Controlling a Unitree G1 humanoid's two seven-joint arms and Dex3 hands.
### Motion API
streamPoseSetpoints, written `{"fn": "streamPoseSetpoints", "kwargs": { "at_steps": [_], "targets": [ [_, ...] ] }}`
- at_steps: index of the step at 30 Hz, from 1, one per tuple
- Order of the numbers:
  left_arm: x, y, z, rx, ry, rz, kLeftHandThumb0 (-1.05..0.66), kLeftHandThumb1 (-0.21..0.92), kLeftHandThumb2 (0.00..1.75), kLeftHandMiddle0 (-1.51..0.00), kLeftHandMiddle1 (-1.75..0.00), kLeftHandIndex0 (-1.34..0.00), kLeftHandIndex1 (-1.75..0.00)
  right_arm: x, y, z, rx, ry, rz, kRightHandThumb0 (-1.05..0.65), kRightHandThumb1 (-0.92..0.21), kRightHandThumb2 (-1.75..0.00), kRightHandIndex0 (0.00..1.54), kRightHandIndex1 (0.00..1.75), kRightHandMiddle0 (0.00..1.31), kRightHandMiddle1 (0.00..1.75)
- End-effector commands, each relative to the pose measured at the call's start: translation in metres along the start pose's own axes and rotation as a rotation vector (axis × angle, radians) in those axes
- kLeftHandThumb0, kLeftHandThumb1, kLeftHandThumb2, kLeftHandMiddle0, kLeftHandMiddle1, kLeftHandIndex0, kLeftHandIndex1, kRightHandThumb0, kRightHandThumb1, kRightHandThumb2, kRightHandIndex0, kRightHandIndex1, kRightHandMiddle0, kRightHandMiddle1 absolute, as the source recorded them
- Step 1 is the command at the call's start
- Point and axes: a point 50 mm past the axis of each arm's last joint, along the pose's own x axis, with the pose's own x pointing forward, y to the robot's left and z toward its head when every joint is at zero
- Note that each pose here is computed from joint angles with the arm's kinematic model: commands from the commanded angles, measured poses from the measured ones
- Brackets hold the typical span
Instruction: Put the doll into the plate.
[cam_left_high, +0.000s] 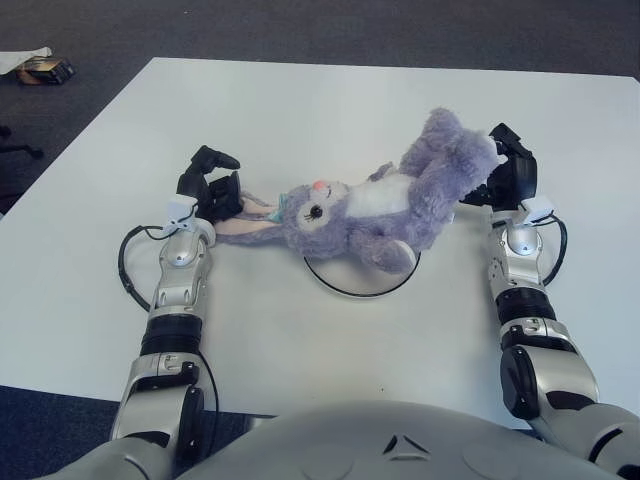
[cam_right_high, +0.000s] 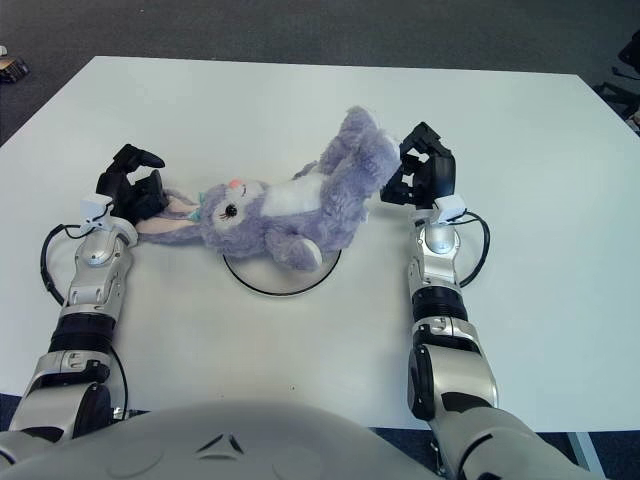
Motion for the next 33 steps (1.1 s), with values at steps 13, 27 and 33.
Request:
{"fn": "streamPoseSetpoints", "kwargs": {
  "at_steps": [13,27,33],
  "targets": [
    [-0.0164,-0.0062,-0.0237,0.006,0.108,-0.031,-0.4,0.59,0.98,-1.22,-1.75,-0.4,-1.75,-0.0323,0.0034,-0.0359,0.012,0.325,-0.001,-0.51,-0.24,-1.41,1.29,1.75,0.68,1.75],
    [-0.0164,-0.006,-0.0231,-0.006,0.099,-0.026,-0.4,0.59,0.97,-1.22,-1.75,-0.4,-1.75,-0.0326,0.0064,-0.0339,-0.021,0.432,0.018,-0.5,-0.28,-1.36,1.26,1.75,0.64,1.75],
    [-0.0166,-0.0061,-0.0229,-0.004,0.094,-0.026,-0.4,0.59,0.97,-1.22,-1.75,-0.4,-1.75,-0.0323,0.007,-0.0341,-0.024,0.472,0.032,-0.49,-0.29,-1.35,1.26,1.75,0.64,1.75]
  ]
}}
